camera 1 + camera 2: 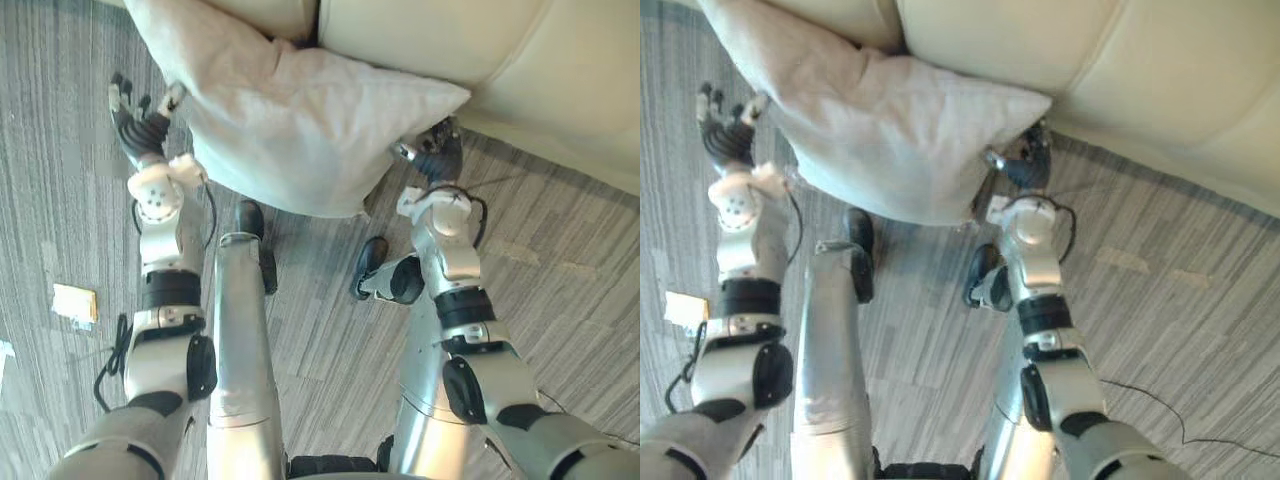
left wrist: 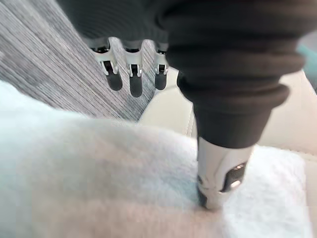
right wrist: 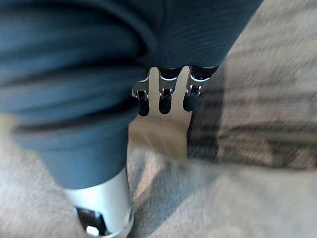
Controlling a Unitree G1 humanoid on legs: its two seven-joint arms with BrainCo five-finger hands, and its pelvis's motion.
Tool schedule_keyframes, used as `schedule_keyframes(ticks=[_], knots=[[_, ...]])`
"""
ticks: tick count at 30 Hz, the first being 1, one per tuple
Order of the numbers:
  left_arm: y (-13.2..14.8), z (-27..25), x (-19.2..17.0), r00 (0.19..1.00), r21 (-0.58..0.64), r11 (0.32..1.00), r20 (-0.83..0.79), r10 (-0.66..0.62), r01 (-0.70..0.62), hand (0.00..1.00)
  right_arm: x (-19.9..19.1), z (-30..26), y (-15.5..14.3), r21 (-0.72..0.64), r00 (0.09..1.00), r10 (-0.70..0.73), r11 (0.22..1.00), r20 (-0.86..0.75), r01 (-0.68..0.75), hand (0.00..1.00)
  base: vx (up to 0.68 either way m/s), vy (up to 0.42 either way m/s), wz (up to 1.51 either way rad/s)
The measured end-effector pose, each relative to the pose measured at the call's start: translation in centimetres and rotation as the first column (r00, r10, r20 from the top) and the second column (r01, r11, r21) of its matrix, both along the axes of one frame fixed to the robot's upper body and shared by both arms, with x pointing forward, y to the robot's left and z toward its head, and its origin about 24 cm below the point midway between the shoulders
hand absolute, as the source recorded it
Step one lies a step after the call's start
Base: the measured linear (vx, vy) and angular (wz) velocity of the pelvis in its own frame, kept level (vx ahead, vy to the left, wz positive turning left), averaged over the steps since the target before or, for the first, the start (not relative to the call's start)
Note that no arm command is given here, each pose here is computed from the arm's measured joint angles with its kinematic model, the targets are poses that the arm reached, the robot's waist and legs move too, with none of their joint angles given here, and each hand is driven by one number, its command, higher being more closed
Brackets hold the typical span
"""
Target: Pick up cushions and gather them together orderly.
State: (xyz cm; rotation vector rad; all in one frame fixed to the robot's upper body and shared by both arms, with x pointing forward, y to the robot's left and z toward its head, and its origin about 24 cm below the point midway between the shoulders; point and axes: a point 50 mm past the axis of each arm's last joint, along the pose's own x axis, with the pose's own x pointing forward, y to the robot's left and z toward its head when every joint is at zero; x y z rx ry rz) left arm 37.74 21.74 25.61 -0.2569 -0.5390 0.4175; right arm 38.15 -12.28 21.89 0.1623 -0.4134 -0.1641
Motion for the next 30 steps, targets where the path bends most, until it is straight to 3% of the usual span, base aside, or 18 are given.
schedule_keyframes(ticks=[1,2,3,12,22,30], knots=[[-0.3,0.3,0.0,1.000,0.003,1.000,0.007,-0.007,0.007,0.00,0.0,0.2,0.1,0.000,1.000,0.000,1.000,0.005,0.000,0.00,0.02,0.007,0.05],[-1.0,1.1,0.2,0.999,-0.001,1.000,0.026,-0.019,0.019,1.00,-0.1,0.4,0.4,-0.001,1.000,-0.003,1.000,0.014,0.003,0.00,0.00,0.000,0.00],[-1.6,1.5,0.2,0.999,-0.009,1.000,0.037,-0.029,0.030,1.00,-0.1,0.4,0.5,0.001,1.000,0.001,1.000,0.016,-0.001,1.00,0.01,0.002,0.03],[-4.6,0.4,0.3,0.995,-0.149,0.985,0.054,-0.081,0.088,1.00,-0.5,0.3,1.4,0.006,0.999,0.038,0.999,0.029,-0.038,1.00,-0.01,-0.015,0.13],[-6.7,-8.8,-2.2,0.983,-0.187,0.972,-0.091,-0.158,0.139,1.00,-3.8,-7.1,-0.5,0.074,0.995,0.002,0.997,-0.101,0.006,1.00,0.01,-0.009,-0.07],[-8.6,-15.8,-7.1,0.935,-0.238,0.941,-0.205,-0.291,0.241,1.00,-8.9,-13.8,-3.2,0.070,0.971,-0.049,0.995,-0.236,0.067,1.00,0.11,0.010,-0.03]])
